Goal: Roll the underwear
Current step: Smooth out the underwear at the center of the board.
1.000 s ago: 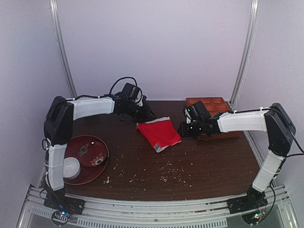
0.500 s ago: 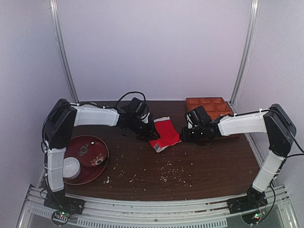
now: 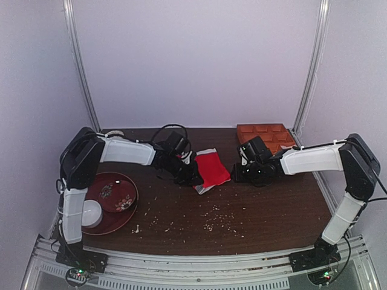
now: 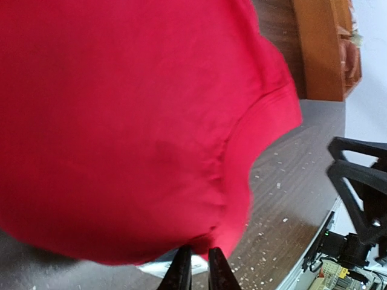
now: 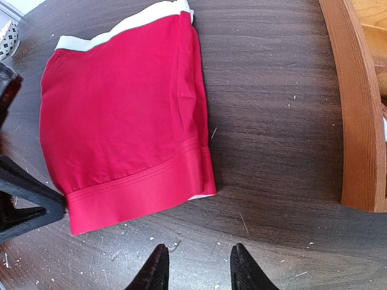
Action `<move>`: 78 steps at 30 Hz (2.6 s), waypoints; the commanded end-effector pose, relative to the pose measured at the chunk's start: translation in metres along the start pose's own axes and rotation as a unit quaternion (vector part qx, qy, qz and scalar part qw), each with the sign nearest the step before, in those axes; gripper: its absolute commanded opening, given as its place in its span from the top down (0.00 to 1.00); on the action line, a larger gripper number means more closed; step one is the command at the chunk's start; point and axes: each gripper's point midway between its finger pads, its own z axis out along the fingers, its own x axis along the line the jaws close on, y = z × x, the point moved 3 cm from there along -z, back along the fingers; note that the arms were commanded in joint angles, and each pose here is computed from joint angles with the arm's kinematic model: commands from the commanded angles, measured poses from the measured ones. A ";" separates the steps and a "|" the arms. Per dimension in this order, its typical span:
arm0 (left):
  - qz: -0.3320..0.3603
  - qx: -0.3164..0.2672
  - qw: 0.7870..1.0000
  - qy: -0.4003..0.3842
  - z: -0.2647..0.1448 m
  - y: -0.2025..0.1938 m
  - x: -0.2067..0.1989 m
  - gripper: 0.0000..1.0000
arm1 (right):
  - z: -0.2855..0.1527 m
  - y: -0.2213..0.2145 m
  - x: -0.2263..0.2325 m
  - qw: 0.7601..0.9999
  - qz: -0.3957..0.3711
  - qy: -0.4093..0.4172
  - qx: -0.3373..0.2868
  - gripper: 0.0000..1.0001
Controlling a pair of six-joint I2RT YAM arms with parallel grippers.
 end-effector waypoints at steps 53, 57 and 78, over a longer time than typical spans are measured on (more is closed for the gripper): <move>-0.014 0.042 0.990 0.136 0.025 -0.009 0.042 0.89 | 0.047 -0.005 -0.015 0.996 0.066 -0.026 0.045 1.00; -0.020 0.048 0.988 0.144 0.024 -0.014 0.048 0.87 | 0.042 -0.012 -0.021 0.996 0.069 -0.035 0.050 1.00; -0.015 0.036 0.991 0.130 0.016 -0.008 0.036 0.85 | 0.058 0.001 0.001 0.990 0.121 0.052 0.039 0.60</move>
